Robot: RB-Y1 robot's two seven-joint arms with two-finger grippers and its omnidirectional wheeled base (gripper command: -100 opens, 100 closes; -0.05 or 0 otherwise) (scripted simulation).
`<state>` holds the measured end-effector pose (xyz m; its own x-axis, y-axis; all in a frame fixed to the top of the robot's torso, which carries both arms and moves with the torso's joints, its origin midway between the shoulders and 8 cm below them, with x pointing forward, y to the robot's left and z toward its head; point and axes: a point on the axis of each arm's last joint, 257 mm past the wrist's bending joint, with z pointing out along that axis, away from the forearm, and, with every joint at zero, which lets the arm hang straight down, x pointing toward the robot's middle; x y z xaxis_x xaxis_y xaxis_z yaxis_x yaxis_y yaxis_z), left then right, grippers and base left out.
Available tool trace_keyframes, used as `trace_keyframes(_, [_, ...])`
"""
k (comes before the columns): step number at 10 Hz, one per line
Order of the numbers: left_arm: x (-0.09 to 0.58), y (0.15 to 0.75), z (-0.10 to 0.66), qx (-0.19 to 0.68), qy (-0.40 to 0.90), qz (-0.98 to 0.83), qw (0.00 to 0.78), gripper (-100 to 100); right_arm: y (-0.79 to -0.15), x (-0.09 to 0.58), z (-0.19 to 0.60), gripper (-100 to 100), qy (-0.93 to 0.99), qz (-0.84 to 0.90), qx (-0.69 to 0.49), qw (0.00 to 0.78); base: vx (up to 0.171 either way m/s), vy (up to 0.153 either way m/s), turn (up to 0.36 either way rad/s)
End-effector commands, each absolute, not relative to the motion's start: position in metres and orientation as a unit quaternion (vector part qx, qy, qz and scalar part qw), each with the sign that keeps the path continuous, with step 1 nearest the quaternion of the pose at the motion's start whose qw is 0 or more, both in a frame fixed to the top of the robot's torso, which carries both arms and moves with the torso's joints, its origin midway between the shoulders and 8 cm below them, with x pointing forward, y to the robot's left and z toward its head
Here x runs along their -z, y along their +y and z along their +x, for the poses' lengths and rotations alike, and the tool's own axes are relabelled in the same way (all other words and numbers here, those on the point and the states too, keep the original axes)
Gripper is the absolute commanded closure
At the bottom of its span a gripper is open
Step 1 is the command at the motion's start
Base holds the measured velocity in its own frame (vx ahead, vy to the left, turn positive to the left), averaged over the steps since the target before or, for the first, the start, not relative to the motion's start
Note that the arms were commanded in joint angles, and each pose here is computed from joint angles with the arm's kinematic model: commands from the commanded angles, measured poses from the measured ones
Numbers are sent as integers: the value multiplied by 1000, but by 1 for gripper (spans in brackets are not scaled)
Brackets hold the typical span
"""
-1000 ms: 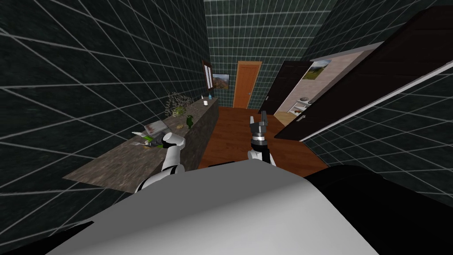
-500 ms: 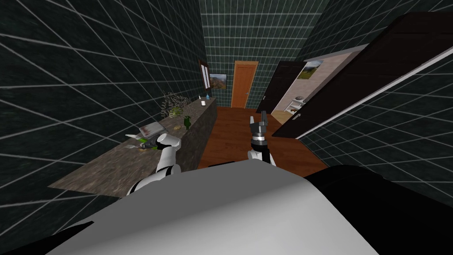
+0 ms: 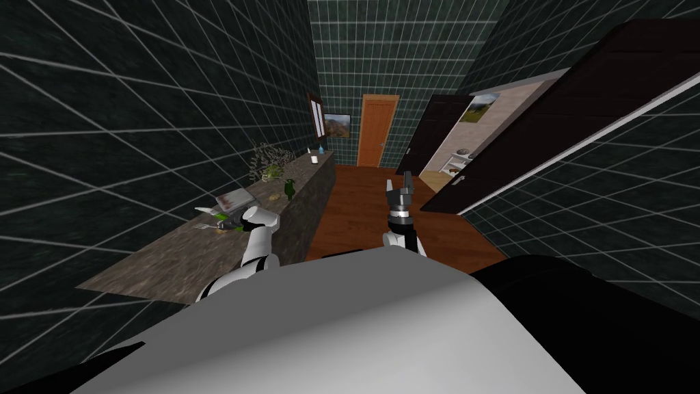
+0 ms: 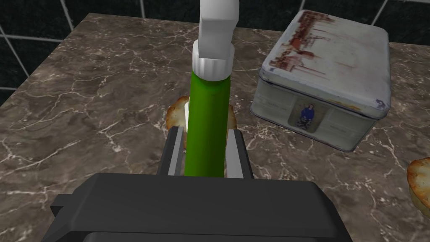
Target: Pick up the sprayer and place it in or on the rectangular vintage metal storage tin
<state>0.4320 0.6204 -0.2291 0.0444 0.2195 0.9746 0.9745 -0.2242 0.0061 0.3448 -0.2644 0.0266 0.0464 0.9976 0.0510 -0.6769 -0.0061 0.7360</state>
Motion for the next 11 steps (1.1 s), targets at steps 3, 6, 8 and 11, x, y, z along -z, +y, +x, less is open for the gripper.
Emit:
trace_keyframes(3, [229, 590, 444, 495, -480, -618, 378, 100, -264, -27, 345, 0, 261, 307, -639, 655, 5, -1, 98])
trace_keyframes(6, [226, 584, 454, 497, -500, -613, 356, 100, -264, -27, 345, 0, 261, 307, -639, 655, -38, -7, -48])
trace_keyframes(8, [222, 571, 469, 500, -520, -609, 330, 100, -264, -27, 345, 0, 261, 307, -639, 655, -189, -9, -217])
trace_keyframes(11, [212, 550, 493, 504, -548, -602, 289, 100, -264, -27, 345, 0, 261, 307, -639, 655, -160, -38, -177])
